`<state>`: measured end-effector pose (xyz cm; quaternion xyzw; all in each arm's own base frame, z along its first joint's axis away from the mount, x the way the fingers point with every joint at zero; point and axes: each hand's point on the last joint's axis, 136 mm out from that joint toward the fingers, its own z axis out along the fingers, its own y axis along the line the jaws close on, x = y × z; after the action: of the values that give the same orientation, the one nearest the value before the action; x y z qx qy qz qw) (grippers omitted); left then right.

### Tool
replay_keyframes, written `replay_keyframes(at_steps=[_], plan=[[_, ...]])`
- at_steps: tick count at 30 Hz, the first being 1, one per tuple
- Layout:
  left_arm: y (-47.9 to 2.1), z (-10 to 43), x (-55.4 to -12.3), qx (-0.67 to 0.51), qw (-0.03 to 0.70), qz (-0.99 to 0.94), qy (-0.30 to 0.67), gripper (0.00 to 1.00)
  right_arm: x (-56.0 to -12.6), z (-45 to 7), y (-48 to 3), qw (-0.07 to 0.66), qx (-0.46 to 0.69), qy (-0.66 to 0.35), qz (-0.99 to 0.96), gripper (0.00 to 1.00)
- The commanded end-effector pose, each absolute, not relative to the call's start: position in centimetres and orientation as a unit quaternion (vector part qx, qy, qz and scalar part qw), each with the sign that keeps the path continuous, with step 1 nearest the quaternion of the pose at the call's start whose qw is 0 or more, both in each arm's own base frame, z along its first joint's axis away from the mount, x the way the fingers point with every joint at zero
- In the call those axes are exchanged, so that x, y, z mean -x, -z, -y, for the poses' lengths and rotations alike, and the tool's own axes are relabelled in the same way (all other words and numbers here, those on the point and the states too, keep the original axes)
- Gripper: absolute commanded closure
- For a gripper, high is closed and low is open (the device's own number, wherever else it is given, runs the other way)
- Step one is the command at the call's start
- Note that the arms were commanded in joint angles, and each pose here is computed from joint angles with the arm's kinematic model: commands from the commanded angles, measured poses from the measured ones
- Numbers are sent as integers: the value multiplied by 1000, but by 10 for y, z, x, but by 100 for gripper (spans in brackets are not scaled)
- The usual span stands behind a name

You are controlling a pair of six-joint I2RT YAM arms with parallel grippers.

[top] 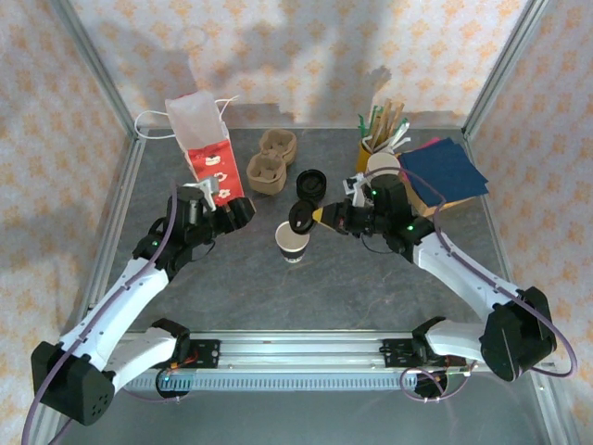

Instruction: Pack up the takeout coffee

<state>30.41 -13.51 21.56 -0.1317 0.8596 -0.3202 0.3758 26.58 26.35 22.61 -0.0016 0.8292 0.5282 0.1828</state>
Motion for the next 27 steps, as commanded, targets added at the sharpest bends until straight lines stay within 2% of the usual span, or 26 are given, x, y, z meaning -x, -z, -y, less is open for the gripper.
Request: replay_keyframes(at_steps=[1,7,27], plan=[[-216,142,-308,129,375,-851,344,23,-261,-266,-236,181,2,-558,-810,100],[-203,146,-309,127,353,-862,342,25,-259,-267,-218,162,-17,-563,-810,100],[-192,146,-310,136,346,-864,341,26,-262,-274,-177,117,-31,-556,-823,99]])
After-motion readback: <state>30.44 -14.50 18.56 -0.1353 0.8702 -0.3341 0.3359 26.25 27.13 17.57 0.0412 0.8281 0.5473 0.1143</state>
